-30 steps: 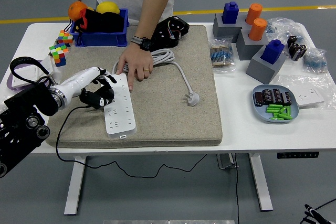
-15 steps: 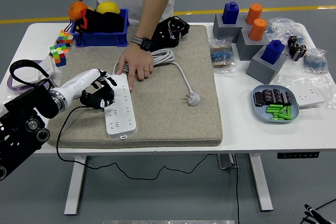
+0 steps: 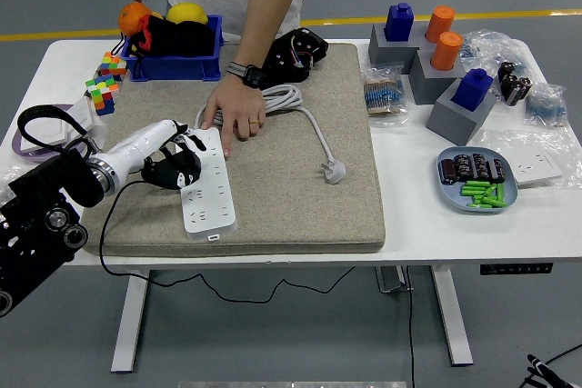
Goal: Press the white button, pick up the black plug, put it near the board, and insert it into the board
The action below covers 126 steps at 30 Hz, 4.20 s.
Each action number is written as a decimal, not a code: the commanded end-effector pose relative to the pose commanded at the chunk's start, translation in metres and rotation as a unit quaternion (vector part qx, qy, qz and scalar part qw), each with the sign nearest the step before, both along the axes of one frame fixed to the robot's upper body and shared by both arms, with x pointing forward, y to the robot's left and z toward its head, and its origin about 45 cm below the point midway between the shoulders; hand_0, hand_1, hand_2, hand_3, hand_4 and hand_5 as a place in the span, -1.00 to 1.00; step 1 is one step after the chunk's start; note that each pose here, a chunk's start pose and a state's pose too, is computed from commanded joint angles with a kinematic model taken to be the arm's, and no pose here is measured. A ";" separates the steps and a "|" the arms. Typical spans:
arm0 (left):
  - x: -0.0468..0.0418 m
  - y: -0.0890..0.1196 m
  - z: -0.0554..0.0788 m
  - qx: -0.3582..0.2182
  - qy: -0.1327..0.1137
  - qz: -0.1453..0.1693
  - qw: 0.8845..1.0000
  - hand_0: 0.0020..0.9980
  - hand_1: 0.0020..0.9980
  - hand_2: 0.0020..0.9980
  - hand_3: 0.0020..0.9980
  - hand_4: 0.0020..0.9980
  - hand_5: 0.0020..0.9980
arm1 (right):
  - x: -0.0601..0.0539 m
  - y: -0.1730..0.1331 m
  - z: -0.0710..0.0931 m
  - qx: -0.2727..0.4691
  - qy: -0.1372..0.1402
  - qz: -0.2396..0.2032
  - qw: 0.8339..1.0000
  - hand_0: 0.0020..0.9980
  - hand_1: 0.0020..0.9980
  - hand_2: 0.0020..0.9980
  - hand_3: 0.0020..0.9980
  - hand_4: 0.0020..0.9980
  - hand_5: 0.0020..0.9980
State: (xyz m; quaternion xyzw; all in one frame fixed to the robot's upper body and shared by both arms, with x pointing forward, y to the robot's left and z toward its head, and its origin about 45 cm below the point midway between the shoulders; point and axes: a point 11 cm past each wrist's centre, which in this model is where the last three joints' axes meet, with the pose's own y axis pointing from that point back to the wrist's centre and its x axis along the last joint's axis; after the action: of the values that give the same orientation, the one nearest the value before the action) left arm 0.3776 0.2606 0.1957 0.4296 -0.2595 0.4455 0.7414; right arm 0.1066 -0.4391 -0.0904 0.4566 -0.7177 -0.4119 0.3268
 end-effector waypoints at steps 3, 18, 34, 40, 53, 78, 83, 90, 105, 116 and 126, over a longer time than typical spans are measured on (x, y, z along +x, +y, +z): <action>0.0007 -0.002 0.000 -0.005 0.000 0.000 1.000 -0.11 0.23 0.01 0.22 0.53 -1.00 | -0.001 0.000 0.000 0.000 0.001 0.000 1.000 0.64 0.51 0.48 0.43 0.57 0.11; 0.0112 -0.026 -0.005 -0.033 -0.002 -0.008 0.999 -0.11 0.22 0.01 0.22 0.52 -1.00 | 0.000 0.001 0.000 0.002 -0.002 -0.003 1.000 0.64 0.51 0.48 0.43 0.57 0.11; 0.0158 -0.033 -0.016 -0.044 0.007 -0.013 0.999 -0.14 0.20 0.00 0.22 0.51 -1.00 | 0.001 0.004 -0.001 0.004 -0.003 -0.003 1.000 0.64 0.51 0.48 0.43 0.57 0.11; 0.0163 -0.041 -0.017 -0.052 0.004 -0.022 0.998 -0.14 0.19 0.00 0.22 0.50 -1.00 | 0.000 0.003 -0.001 0.003 -0.002 -0.004 1.000 0.64 0.51 0.47 0.43 0.57 0.11; 0.0152 -0.050 -0.009 -0.054 -0.003 -0.035 0.998 -0.13 0.19 -0.01 0.22 0.50 -1.00 | -0.001 0.003 -0.001 0.004 -0.001 -0.003 1.000 0.65 0.51 0.47 0.43 0.57 0.11; 0.0222 0.022 0.043 -0.082 -0.095 0.068 0.990 -0.10 0.22 0.02 0.21 0.50 -1.00 | -0.001 0.003 -0.001 0.004 -0.001 -0.004 1.000 0.65 0.51 0.47 0.43 0.56 0.11; 0.0229 0.044 0.035 -0.091 -0.094 0.112 0.985 0.25 0.39 0.13 0.23 0.52 -1.00 | 0.001 0.003 -0.001 0.005 -0.004 -0.004 1.000 0.65 0.51 0.47 0.43 0.56 0.11; 0.0213 0.060 0.021 -0.097 -0.080 0.140 0.982 0.39 0.48 0.26 0.26 0.59 -1.00 | 0.006 0.000 0.002 0.002 -0.007 -0.002 1.000 0.65 0.51 0.47 0.43 0.56 0.11; 0.0122 0.066 0.002 -0.115 -0.051 0.161 0.979 0.44 0.51 0.30 0.30 0.58 -1.00 | 0.007 0.001 0.002 0.003 -0.006 0.002 1.000 0.65 0.51 0.47 0.43 0.56 0.11; 0.0120 0.068 0.003 -0.116 -0.047 0.165 0.978 0.46 0.53 0.33 0.41 0.56 -1.00 | 0.007 0.002 0.001 0.003 -0.007 0.003 1.000 0.65 0.51 0.47 0.43 0.56 0.11; 0.0079 0.071 0.003 -0.129 -0.049 0.175 0.975 0.47 0.52 0.33 0.45 0.60 -1.00 | 0.007 0.005 0.000 0.007 -0.008 0.002 1.000 0.65 0.51 0.47 0.43 0.56 0.11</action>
State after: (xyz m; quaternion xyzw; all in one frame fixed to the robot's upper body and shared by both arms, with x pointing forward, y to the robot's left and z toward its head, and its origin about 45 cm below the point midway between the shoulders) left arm 0.3855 0.3313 0.1986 0.3468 -0.1569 0.6184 0.6875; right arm 0.1138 -0.4336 -0.0904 0.4635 -0.7165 -0.4125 0.3187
